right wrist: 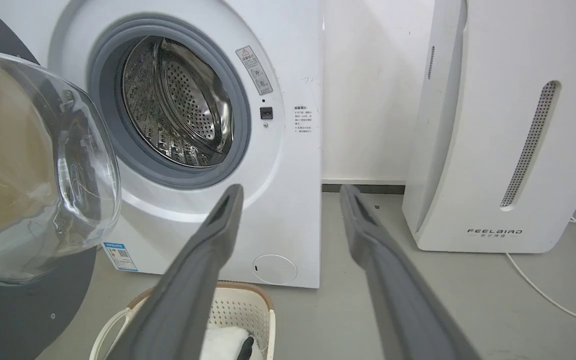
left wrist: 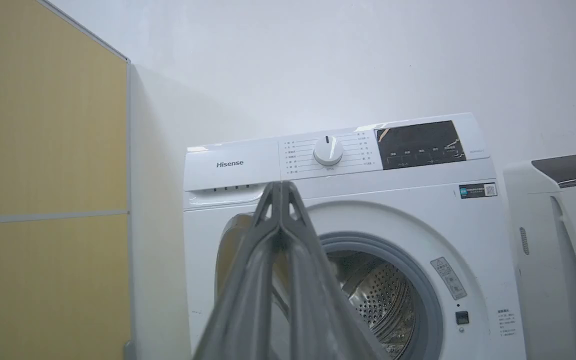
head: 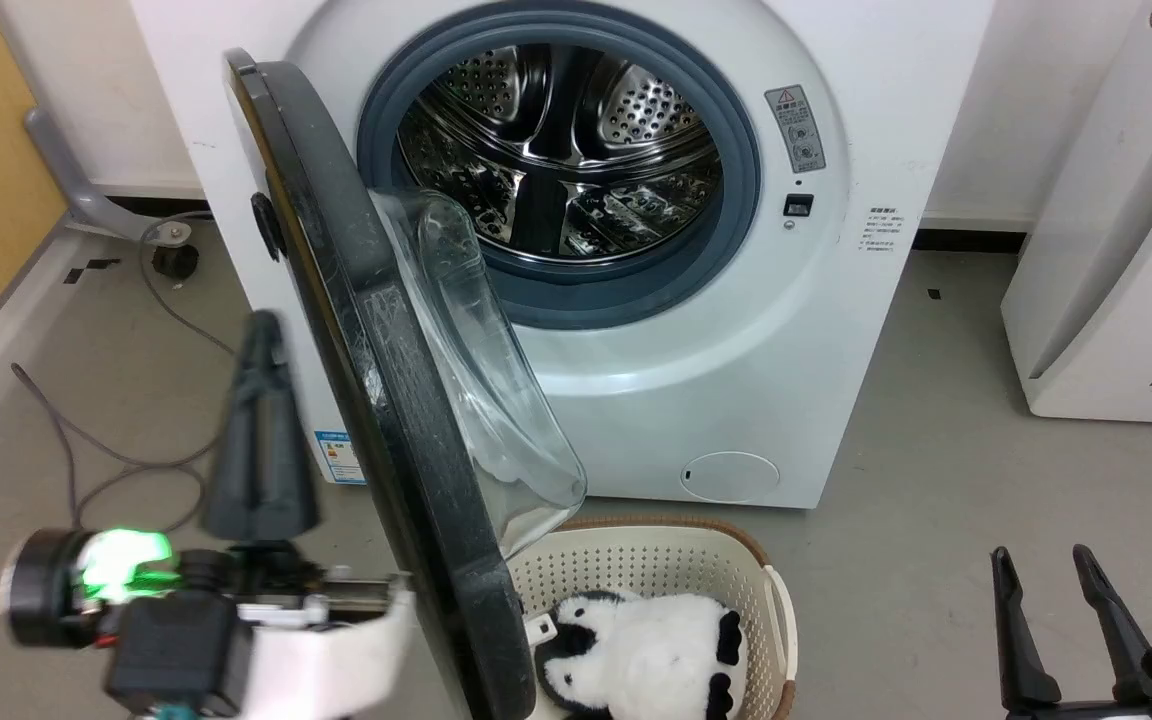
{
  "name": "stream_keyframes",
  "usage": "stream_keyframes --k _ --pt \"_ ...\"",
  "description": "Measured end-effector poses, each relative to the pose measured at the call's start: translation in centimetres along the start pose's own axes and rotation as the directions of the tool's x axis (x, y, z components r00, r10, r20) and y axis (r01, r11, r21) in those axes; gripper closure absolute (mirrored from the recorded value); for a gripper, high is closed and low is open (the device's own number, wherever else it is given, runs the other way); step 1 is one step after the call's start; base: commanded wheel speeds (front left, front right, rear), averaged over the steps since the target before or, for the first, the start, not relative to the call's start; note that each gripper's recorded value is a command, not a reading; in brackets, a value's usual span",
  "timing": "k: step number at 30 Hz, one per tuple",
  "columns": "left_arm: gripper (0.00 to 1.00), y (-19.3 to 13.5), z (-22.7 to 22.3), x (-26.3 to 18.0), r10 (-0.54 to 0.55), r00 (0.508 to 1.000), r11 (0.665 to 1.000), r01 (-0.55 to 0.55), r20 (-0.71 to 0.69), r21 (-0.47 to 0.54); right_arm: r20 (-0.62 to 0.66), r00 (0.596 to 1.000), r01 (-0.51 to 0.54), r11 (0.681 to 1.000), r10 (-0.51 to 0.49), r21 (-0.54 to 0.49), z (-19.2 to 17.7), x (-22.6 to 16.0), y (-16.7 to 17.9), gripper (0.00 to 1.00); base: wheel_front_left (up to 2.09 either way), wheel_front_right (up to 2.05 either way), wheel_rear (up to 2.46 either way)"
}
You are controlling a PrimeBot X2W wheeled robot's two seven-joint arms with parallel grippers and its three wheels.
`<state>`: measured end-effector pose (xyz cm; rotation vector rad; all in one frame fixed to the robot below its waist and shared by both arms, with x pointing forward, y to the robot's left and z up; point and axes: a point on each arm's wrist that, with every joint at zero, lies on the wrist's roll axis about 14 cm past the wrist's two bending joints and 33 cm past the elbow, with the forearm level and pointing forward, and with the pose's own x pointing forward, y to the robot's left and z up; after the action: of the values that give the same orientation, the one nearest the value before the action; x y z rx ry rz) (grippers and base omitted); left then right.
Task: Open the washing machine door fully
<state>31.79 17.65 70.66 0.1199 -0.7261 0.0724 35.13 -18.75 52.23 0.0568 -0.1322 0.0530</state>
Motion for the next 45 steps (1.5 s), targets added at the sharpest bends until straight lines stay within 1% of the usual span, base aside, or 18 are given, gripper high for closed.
stream_keyframes --k 6,12,19,22,26,29,31,35,38,45 --pt "1.00 -4.7 3.0 0.7 -0.129 0.986 0.985 0.139 0.101 -0.102 0.006 1.000 -0.001 1.000 0.001 0.000 0.2 0.0 0.0 0.00 0.00 0.00 0.00" --pt "1.00 -8.8 4.3 0.1 -0.246 0.959 0.946 0.269 0.143 -0.181 0.005 1.000 0.004 1.000 -0.004 -0.001 0.2 -0.1 -0.1 0.00 0.00 0.00 0.00" --pt "1.00 -13.3 3.9 -1.8 -0.386 0.914 0.876 0.406 0.128 -0.261 0.002 1.000 0.004 1.000 -0.004 -0.006 0.1 -0.1 -0.1 0.00 0.00 0.00 0.00" --pt "1.00 -14.7 3.5 -2.8 -0.432 0.895 0.848 0.445 0.111 -0.288 0.001 1.000 0.002 1.000 -0.002 -0.008 0.1 -0.1 -0.1 0.00 0.00 0.00 0.00" --pt "1.00 -15.8 2.3 -4.4 -0.472 0.880 0.826 0.465 0.061 -0.318 -0.005 1.000 -0.001 1.000 0.001 -0.008 -0.1 -0.2 0.0 0.00 0.00 0.00 0.00" --pt "1.00 -16.2 1.5 -5.5 -0.493 0.870 0.817 0.471 0.021 -0.332 -0.007 1.000 -0.006 1.000 0.006 -0.008 -0.2 -0.1 0.1 0.00 0.00 0.00 0.00" --pt "1.00 -16.2 0.7 -6.2 -0.498 0.867 0.818 0.466 -0.010 -0.336 -0.007 1.000 -0.010 1.000 0.010 -0.008 -0.2 0.0 0.3 0.00 0.00 0.00 0.00" --pt "1.00 -15.7 -1.5 -7.7 -0.494 0.863 0.833 0.437 -0.103 -0.339 -0.009 1.000 -0.016 1.000 0.015 -0.008 -0.3 0.2 0.4 0.00 0.00 0.00 0.00" --pt "1.00 -15.3 -3.2 -8.6 -0.498 0.851 0.842 0.430 -0.165 -0.327 -0.014 1.000 -0.027 1.000 0.027 -0.006 -0.5 0.4 0.8 0.00 0.00 0.00 0.00" --pt "1.00 -12.9 -6.6 -9.2 -0.431 0.857 0.892 0.357 -0.283 -0.277 -0.025 0.999 -0.044 0.999 0.044 -0.003 -0.9 0.8 1.3 0.00 0.00 0.00 0.00"
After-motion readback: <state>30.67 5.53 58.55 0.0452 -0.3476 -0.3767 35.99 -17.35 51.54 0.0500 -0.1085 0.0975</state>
